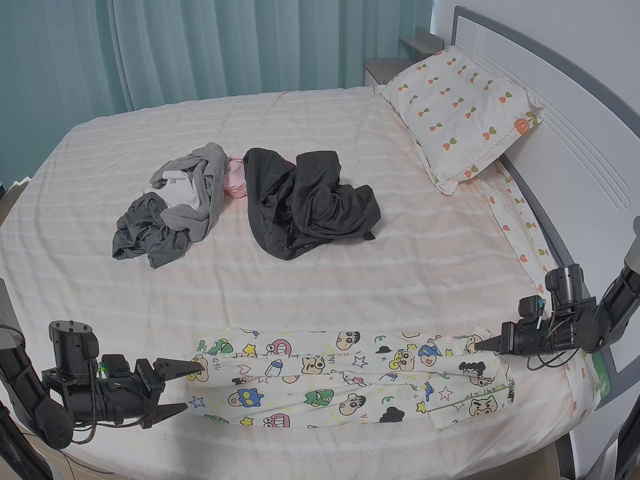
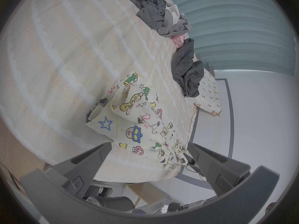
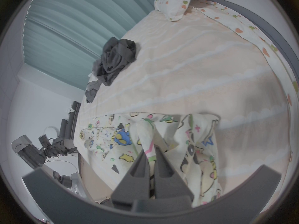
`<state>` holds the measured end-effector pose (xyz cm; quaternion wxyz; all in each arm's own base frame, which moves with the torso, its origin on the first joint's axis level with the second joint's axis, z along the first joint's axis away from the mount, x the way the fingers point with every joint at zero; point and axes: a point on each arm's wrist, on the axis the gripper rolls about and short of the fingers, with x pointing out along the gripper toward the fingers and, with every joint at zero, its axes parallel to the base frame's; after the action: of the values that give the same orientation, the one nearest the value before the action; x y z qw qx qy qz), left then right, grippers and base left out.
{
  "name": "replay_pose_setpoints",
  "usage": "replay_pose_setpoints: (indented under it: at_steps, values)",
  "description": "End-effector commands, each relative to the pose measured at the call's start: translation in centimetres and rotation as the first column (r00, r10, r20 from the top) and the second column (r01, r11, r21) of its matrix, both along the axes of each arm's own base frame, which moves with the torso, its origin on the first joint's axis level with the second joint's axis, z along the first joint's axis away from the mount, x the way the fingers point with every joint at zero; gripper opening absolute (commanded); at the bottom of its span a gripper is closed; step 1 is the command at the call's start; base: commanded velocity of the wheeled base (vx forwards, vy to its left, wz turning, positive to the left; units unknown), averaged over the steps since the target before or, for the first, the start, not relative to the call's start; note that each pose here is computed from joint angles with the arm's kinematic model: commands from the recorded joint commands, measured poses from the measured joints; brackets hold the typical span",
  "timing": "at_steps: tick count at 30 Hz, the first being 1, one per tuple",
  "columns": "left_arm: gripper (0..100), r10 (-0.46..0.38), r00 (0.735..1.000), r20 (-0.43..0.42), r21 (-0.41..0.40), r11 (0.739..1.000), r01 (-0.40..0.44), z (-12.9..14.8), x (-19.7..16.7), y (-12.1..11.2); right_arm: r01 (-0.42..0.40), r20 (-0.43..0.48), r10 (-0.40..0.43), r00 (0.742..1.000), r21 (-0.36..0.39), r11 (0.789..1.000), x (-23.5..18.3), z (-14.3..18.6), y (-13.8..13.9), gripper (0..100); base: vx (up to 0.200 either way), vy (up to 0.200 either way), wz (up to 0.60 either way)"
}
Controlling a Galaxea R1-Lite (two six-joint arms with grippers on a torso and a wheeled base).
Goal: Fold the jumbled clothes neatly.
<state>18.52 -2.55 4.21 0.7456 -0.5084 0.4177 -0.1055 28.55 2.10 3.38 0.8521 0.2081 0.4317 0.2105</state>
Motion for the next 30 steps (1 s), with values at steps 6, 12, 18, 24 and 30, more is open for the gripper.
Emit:
replay_pose_setpoints:
  at_steps: [6, 12, 18, 24, 30]
  values:
    - [100, 0.001, 1.0, -0.011, 0.0, 1.0, -0.001, -0.1, -0.2, 0.0, 0.046, -0.055, -0.049, 0.997, -0.056, 0.997, -0.2, -1.4, -0.2, 100, 0.0, 0.0, 0.0]
    - [100, 0.001, 1.0, -0.011, 0.0, 1.0, -0.001, -0.1, -0.2, 0.0, 0.111, 0.053, -0.107, 0.993, -0.093, 0.989, 0.4, 0.9, -0.8, 100, 0.0, 0.0, 0.0]
    - [100, 0.001, 1.0, -0.011, 0.0, 1.0, -0.001, -0.1, -0.2, 0.0, 0.15, 0.238, -0.123, 0.963, -0.097, 0.984, 1.0, 5.9, -0.3, 100, 0.0, 0.0, 0.0]
    - [100, 0.001, 1.0, -0.01, 0.0, 1.0, -0.001, -0.1, -0.2, 0.0, 0.116, 0.285, -0.089, 0.954, -0.077, 0.99, 0.7, 7.6, 2.3, 100, 0.0, 0.0, 0.0]
    - [100, 0.001, 1.0, -0.01, 0.0, 1.0, -0.001, -0.1, -0.2, 0.0, 0.081, 0.192, -0.082, 0.978, 0.011, 0.997, -0.5, 7.1, 4.9, 100, 0.0, 0.0, 0.0]
